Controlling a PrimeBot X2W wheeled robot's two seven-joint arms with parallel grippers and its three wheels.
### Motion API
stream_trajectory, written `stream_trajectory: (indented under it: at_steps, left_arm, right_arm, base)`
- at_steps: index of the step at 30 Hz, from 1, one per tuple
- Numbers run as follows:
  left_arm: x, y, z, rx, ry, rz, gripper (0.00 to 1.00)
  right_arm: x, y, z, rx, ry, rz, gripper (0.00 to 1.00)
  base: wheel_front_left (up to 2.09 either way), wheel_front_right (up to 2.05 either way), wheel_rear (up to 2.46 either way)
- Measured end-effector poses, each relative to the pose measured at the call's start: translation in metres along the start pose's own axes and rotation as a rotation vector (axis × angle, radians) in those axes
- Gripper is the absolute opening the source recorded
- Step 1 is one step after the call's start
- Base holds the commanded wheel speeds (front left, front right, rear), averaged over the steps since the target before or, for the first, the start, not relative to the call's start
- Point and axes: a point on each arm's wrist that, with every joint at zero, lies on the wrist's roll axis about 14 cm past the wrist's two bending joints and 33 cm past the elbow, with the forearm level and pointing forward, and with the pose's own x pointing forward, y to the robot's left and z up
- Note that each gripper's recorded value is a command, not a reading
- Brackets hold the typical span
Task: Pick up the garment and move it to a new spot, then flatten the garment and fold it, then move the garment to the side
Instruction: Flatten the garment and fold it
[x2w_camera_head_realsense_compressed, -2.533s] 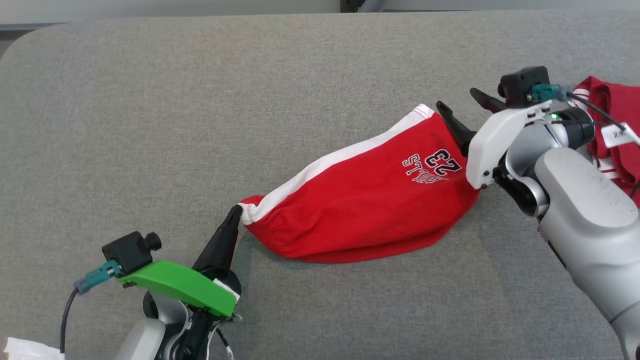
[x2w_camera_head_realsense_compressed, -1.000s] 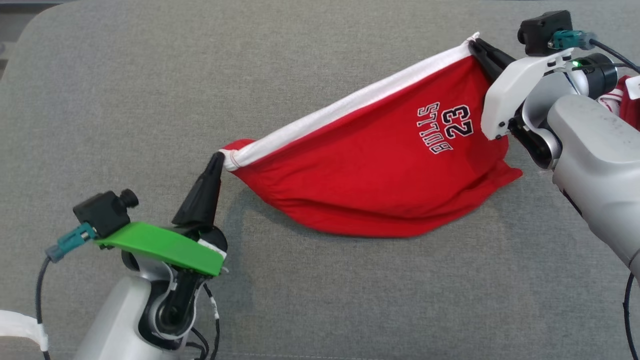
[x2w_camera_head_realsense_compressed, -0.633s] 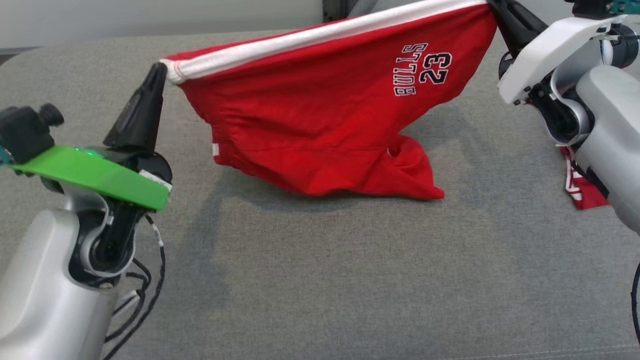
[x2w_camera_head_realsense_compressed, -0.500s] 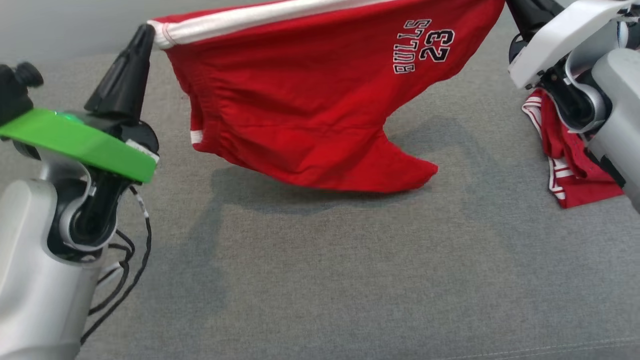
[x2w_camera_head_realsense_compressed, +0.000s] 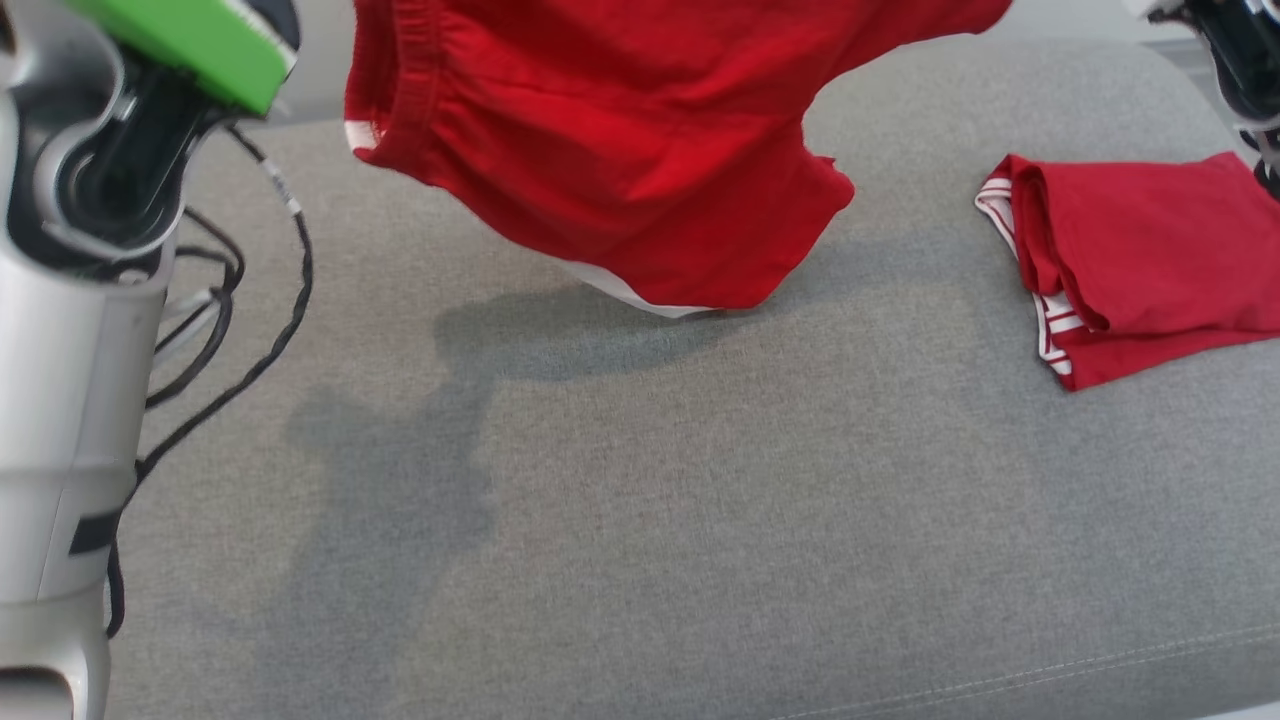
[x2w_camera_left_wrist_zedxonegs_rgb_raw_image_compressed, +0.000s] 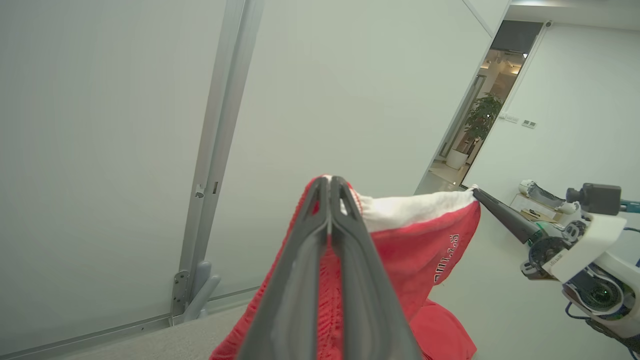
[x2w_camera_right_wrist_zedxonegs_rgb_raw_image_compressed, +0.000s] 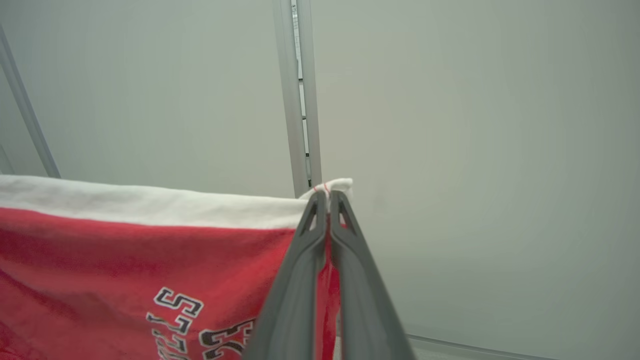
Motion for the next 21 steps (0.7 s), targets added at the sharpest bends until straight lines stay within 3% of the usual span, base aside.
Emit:
stream_trajectory:
  at_steps: [4,8,13,17,19,21]
  left_arm:
    - [0.029,0.012,-0.007,0.028,0.041,0.004,0.0]
    - [0.064,0.03,0.006,0.161,-0.006,0.014,0.0]
    - [0.101,0.054,0.021,0.338,-0.153,0.023,0.0]
    - [0.118,0.061,0.04,0.458,-0.346,-0.023,0.0]
    - [0.126,0.073,0.018,0.464,-0.334,-0.035,0.0]
    - [0.129,0.095,-0.019,0.447,-0.271,-0.025,0.0]
  right_arm:
    - [0.023,-0.002,-0.008,0.001,0.002,-0.01,0.0]
    - [0.057,-0.011,0.006,-0.051,-0.084,-0.036,0.0]
    - [0.092,-0.031,0.01,-0.119,-0.163,-0.088,0.0]
    - [0.107,-0.045,0.056,-0.207,-0.338,-0.106,0.0]
    - [0.111,-0.049,0.035,-0.22,-0.347,-0.112,0.0]
    - [0.114,-0.049,-0.021,-0.208,-0.277,-0.109,0.0]
  base:
    - [0.0,0.0,0.0]
    - [0.0,0.0,0.0]
    - [0.0,0.0,0.0]
    - [0.0,0.0,0.0]
    - [0.0,0.0,0.0]
    - [0.0,0.0,0.0]
